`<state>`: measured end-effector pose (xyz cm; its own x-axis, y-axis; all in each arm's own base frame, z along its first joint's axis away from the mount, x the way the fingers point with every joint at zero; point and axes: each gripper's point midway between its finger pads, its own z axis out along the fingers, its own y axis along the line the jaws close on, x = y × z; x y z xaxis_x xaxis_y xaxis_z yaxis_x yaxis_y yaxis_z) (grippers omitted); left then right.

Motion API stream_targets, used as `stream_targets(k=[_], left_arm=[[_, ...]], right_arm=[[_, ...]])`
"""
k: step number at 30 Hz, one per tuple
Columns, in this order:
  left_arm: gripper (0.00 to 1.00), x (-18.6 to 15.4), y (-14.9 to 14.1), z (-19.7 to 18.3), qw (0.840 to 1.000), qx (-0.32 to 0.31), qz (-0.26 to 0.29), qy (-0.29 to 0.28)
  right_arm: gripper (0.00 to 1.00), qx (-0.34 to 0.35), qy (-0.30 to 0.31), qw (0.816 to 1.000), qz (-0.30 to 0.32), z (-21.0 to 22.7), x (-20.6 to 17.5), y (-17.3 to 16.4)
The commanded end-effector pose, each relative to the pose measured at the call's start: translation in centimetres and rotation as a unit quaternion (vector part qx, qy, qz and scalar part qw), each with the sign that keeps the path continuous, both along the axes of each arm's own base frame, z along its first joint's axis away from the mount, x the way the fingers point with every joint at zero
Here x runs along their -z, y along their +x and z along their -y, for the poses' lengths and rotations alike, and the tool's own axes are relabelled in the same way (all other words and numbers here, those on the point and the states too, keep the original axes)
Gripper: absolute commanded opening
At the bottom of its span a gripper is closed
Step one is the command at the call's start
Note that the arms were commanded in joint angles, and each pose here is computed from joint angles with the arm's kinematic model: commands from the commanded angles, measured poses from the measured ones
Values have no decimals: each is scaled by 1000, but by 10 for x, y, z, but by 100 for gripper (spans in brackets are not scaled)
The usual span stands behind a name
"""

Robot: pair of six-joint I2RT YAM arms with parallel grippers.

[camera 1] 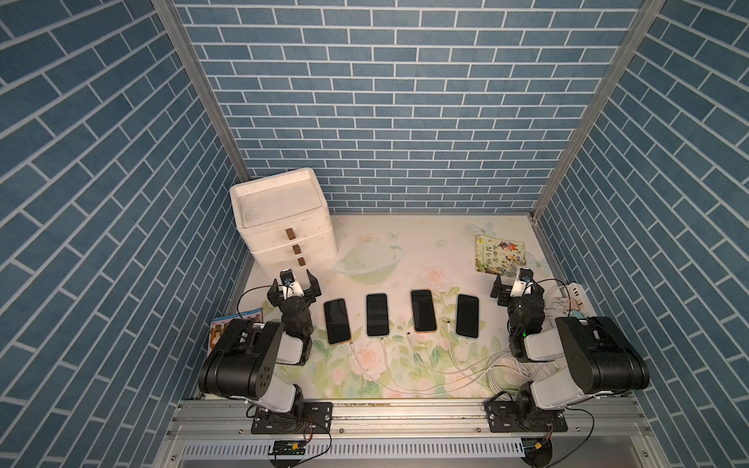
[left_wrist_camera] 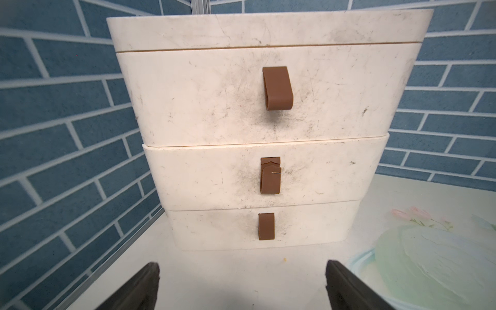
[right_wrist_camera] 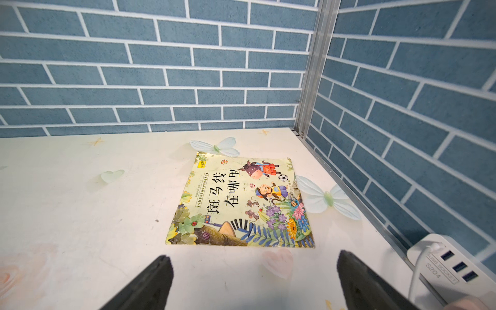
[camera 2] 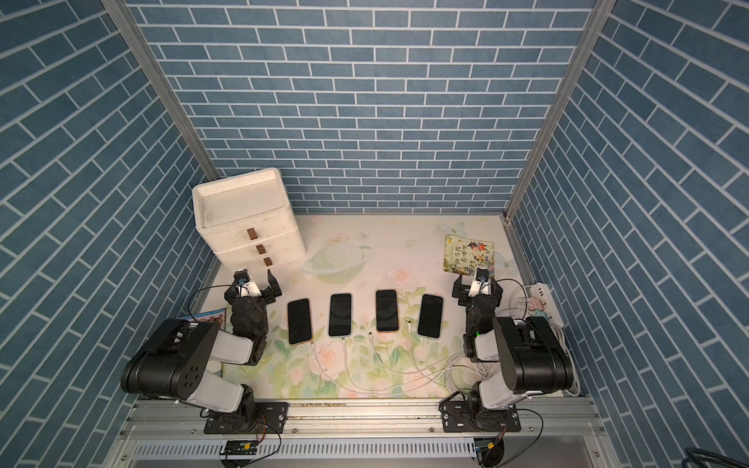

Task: Unplug the charging cable from the phone
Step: Reset both arms

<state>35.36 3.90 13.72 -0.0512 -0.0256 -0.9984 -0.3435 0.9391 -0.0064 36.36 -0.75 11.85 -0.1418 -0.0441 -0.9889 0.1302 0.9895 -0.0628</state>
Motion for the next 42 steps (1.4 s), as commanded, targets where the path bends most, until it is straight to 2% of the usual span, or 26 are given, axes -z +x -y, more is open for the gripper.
stream_targets(k=[1,4,6,8,42], left_arm=[[100,-1,1,0,1000,4,1,-4],[100,0,3,2,1000,15,-1,-4],[100,2,11,25,996,88,-12,13],[100,1,11,29,994,106,-12,17],[100,3,14,27,994,104,-18,11]], right_arm=[[100,-7,-13,1000,19,-2,-11,3],[100,-7,-14,1000,19,-2,-11,3],[100,-7,-14,1000,19,-2,-11,3],[100,-8,-14,1000,19,-2,-11,3],[100,-8,-14,1000,19,-3,-11,3]])
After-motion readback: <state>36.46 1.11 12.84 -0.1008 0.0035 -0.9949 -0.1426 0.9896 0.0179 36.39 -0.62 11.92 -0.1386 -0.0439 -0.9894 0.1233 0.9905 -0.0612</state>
